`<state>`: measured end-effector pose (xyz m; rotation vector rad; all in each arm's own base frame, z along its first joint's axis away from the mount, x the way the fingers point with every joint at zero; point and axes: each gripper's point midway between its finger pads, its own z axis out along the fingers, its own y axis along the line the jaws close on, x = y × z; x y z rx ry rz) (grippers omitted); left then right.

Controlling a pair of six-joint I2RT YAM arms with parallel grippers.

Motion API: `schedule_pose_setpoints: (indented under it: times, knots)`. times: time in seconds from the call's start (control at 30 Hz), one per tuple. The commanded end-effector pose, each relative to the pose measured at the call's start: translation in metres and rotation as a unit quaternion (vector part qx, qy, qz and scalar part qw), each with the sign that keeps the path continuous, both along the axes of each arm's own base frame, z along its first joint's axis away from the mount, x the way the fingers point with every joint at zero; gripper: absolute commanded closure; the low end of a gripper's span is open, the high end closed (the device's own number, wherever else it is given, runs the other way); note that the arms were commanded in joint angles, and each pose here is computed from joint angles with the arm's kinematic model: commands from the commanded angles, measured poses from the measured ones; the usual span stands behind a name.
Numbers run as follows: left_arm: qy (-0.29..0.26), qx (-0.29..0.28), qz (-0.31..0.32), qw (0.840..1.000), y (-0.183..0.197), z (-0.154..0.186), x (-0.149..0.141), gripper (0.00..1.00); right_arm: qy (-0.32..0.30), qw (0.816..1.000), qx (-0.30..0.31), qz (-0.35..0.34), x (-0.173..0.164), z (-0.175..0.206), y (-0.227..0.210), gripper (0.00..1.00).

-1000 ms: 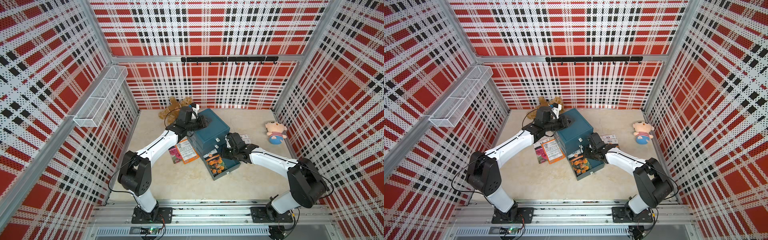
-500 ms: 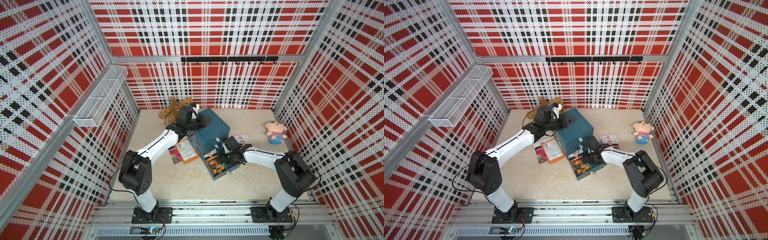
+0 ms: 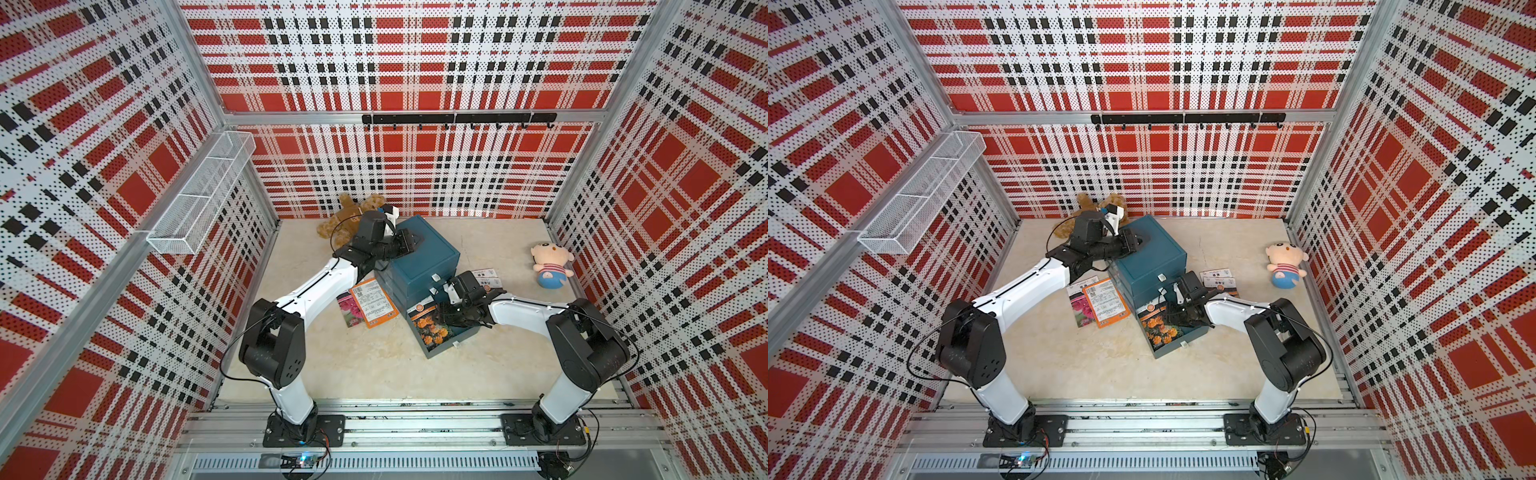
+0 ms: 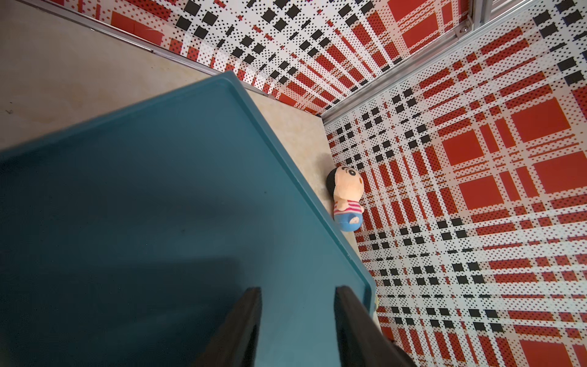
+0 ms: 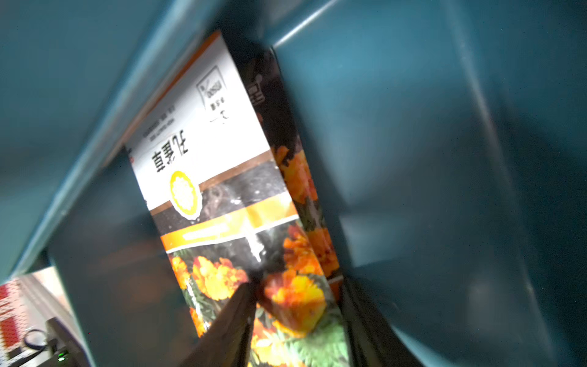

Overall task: Take the seed bags out of the drawer
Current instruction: Pick up the seed packet from the drawer.

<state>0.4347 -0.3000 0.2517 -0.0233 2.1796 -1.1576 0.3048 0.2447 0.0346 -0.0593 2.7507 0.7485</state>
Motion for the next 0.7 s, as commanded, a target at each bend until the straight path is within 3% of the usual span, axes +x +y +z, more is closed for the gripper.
schedule_pose_setpoints:
  times: [0.0, 0.33, 0.43, 0.67]
  knots:
    - [0.141, 0.077, -0.008, 0.987, 0.000, -0.103, -0.029, 0.56, 0.000, 0.998, 0.068, 0.011, -0.002, 0.012, 0.021, 0.56]
    - [0.142, 0.078, -0.009, 0.987, -0.003, -0.104, -0.030, 0.56, -0.008, 0.994, 0.108, -0.007, 0.004, 0.032, 0.025, 0.86]
    - [0.142, 0.079, -0.007, 0.987, -0.002, -0.105, -0.029, 0.56, -0.012, 0.994, 0.105, -0.012, 0.005, 0.037, 0.022, 1.00]
    - [0.144, 0.082, -0.005, 0.986, -0.001, -0.108, -0.029, 0.56, -0.022, 0.993, 0.102, -0.046, 0.005, 0.055, 0.004, 1.00]
